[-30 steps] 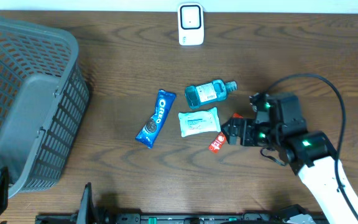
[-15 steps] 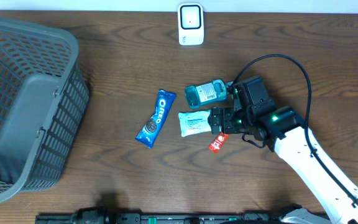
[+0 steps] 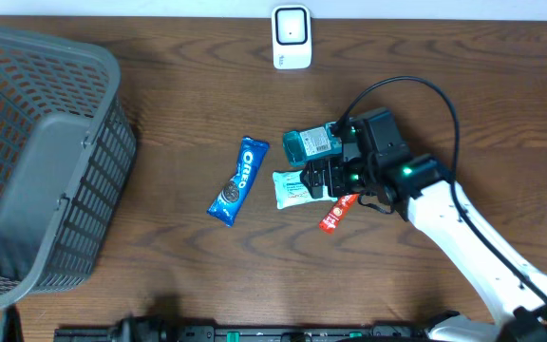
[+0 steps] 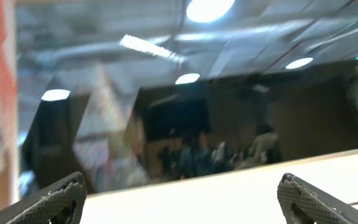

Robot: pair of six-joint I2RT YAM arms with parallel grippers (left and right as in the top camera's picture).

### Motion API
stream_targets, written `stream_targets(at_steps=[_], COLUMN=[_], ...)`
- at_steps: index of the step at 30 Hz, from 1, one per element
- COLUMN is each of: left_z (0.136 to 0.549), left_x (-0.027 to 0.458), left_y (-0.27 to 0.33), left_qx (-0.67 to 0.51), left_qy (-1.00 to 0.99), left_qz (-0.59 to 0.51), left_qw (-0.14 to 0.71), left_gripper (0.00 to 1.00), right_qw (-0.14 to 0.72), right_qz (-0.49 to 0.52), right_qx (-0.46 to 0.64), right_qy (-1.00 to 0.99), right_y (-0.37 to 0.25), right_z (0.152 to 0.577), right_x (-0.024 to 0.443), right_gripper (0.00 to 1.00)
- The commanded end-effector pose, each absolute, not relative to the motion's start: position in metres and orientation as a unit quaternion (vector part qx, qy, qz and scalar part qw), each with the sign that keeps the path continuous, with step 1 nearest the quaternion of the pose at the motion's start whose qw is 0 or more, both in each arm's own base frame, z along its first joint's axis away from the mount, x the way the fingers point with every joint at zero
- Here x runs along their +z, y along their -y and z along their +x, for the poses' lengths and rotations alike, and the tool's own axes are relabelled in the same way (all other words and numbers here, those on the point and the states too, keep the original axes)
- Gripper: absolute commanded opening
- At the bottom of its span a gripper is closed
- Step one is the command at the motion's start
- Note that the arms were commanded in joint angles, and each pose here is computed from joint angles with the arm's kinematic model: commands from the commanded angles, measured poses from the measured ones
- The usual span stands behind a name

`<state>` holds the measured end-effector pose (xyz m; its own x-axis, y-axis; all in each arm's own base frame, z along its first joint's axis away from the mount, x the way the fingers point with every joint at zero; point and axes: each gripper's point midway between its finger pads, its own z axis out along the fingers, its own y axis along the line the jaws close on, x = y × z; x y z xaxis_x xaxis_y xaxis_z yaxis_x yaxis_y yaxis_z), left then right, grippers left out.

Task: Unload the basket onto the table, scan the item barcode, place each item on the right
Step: 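Reach the right gripper over the items toward the mint-green wipes pack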

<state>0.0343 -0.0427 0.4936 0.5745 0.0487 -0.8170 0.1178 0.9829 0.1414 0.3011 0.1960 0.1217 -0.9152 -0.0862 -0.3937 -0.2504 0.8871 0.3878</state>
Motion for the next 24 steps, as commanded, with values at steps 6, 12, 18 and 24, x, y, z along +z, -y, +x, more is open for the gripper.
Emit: stream_targets(at_steps=[6, 12, 18, 24], left_z=[0.088, 0.123, 0.154, 0.173], left_x=[0.448, 0.402, 0.357, 0.324], left_y=[-0.013, -0.017, -0.020, -0.016], left_qx=[0.039, 0.038, 0.047, 0.033], left_qy=[-0.529, -0.591, -0.636, -0.668], left_qz=[-0.045, -0.049, -0.044, -0.032], left_qw=[0.847, 0.805, 0.769, 0.743], left_gripper=[0.98, 0.98, 0.98, 0.98], right_qw=[0.175, 0.126, 0.097, 0.066], right_qz=[-0.079, -0.082, -0.079, -0.064], right_qx=[0.180, 0.213, 0.241, 0.242], right_qy=[-0.965, -0.965, -0.962, -0.966], right_y=[-0.187, -0.195, -0.203, -0.197], right_z=[0.321, 0.319, 0.325, 0.323], right_x=[0.090, 0.063, 0.033, 0.009], right_gripper=[0.99, 0.99, 0.99, 0.99])
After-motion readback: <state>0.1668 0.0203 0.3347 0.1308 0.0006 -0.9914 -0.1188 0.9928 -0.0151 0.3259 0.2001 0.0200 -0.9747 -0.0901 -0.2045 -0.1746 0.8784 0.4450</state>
